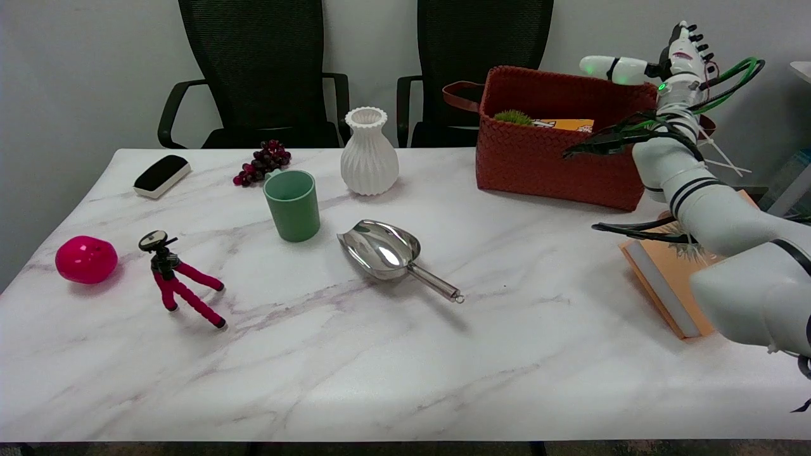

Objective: Place the potted plant into the brown storage basket.

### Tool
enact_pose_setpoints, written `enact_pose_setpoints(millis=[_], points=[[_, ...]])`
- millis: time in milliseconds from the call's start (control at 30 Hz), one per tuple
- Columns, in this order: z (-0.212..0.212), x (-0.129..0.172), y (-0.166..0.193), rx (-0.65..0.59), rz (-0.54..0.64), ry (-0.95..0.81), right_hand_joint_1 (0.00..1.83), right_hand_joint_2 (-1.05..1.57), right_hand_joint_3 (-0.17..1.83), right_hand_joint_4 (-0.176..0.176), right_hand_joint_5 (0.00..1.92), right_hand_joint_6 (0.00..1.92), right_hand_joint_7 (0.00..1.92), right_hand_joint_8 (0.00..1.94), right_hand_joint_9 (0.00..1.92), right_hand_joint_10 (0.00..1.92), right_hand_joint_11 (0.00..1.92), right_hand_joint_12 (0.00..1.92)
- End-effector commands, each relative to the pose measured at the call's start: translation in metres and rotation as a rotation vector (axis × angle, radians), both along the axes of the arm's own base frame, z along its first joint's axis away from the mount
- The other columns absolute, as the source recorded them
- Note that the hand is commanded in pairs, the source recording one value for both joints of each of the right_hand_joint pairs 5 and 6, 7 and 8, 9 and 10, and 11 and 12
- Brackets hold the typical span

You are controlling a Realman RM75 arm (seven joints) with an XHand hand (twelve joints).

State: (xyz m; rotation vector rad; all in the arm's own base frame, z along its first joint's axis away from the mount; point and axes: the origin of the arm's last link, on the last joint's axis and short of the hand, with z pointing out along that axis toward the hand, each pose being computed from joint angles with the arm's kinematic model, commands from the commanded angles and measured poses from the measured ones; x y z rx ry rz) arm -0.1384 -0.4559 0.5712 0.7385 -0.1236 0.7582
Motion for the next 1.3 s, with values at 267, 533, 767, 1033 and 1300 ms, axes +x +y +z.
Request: enact_pose_setpoints(millis=[267, 533, 767, 1033, 1300], points=[[-0.071, 0.059, 0.006, 0.302, 0.249, 0.143, 0.63, 0.03, -0.17, 0.000, 0.00, 0.00, 0.00, 0.00, 0.00, 0.00, 0.00, 0.00], [-0.125, 0.080, 0.020, 0.467, 0.321, 0.226, 0.64, 0.02, -0.17, 0.000, 0.00, 0.00, 0.00, 0.00, 0.00, 0.00, 0.00, 0.00], [-0.182, 0.087, 0.041, 0.642, 0.384, 0.239, 0.64, 0.02, -0.17, 0.000, 0.00, 0.00, 0.00, 0.00, 0.00, 0.00, 0.00, 0.00], [-0.242, 0.074, 0.066, 0.833, 0.406, 0.185, 0.55, 0.23, -0.17, 0.000, 0.00, 0.00, 0.00, 0.00, 0.00, 0.00, 0.00, 0.00], [-0.286, 0.044, 0.088, 0.955, 0.392, 0.059, 0.47, 0.40, -0.17, 0.000, 0.00, 0.00, 0.00, 0.00, 0.00, 0.00, 0.00, 0.00]])
